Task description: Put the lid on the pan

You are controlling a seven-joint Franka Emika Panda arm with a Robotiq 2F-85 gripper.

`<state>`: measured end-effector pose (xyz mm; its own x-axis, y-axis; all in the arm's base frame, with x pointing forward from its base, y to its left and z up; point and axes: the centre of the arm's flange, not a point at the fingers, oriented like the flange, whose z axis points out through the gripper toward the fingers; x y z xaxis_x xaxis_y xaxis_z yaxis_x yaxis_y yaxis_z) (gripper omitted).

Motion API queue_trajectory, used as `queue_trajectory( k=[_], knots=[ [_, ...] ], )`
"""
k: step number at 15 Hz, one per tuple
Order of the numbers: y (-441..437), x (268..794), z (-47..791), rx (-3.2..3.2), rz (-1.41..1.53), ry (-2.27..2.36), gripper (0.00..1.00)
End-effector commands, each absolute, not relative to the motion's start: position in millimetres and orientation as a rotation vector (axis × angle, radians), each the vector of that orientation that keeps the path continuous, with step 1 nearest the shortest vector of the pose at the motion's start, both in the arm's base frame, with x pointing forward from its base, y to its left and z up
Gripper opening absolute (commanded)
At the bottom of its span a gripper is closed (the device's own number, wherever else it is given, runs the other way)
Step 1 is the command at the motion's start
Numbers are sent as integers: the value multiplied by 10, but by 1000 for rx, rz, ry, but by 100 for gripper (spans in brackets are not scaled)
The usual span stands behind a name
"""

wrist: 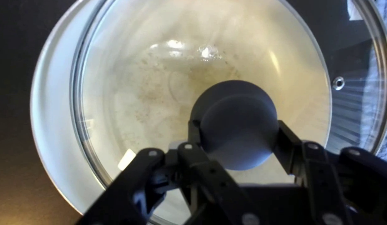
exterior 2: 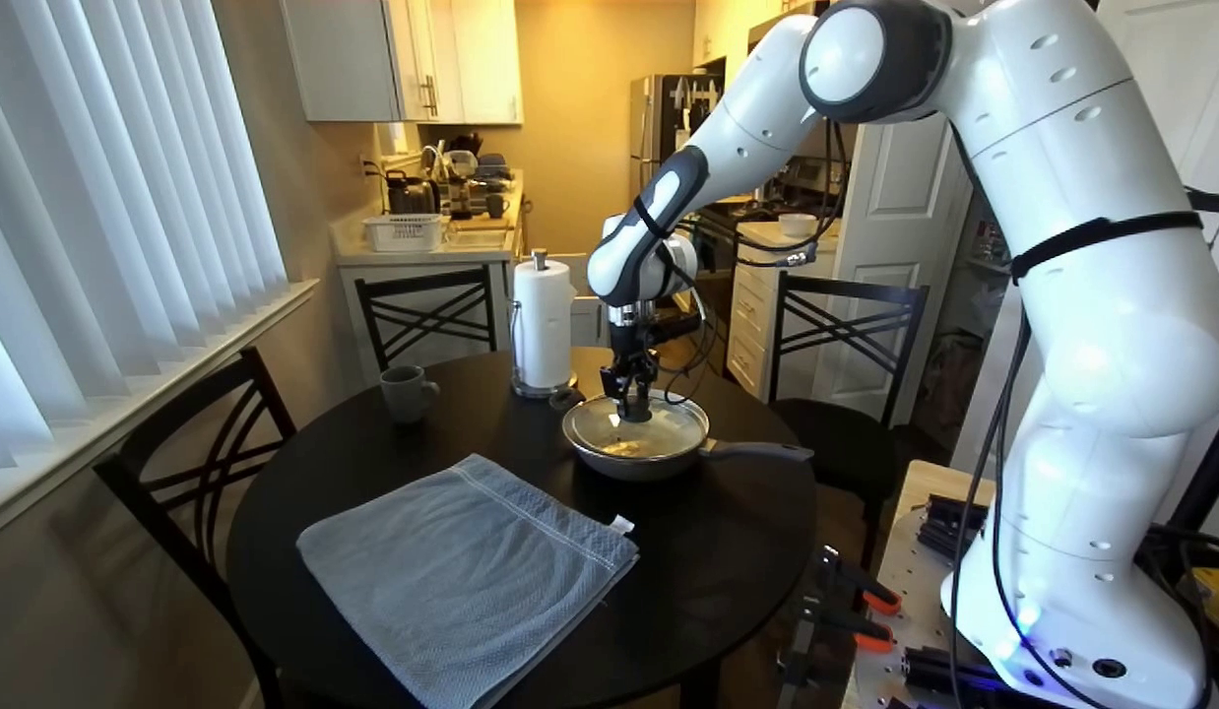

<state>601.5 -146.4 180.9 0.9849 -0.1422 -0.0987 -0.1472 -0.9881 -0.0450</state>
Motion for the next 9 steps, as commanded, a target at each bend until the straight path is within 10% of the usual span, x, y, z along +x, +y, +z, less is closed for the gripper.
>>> queue_trajectory(
  k=[1, 9],
  knots=[
    [-1370, 5706, 1948, -3093, 37, 251, 33],
    [-1019, 5517, 2165, -3198, -17, 305, 33]
  ],
)
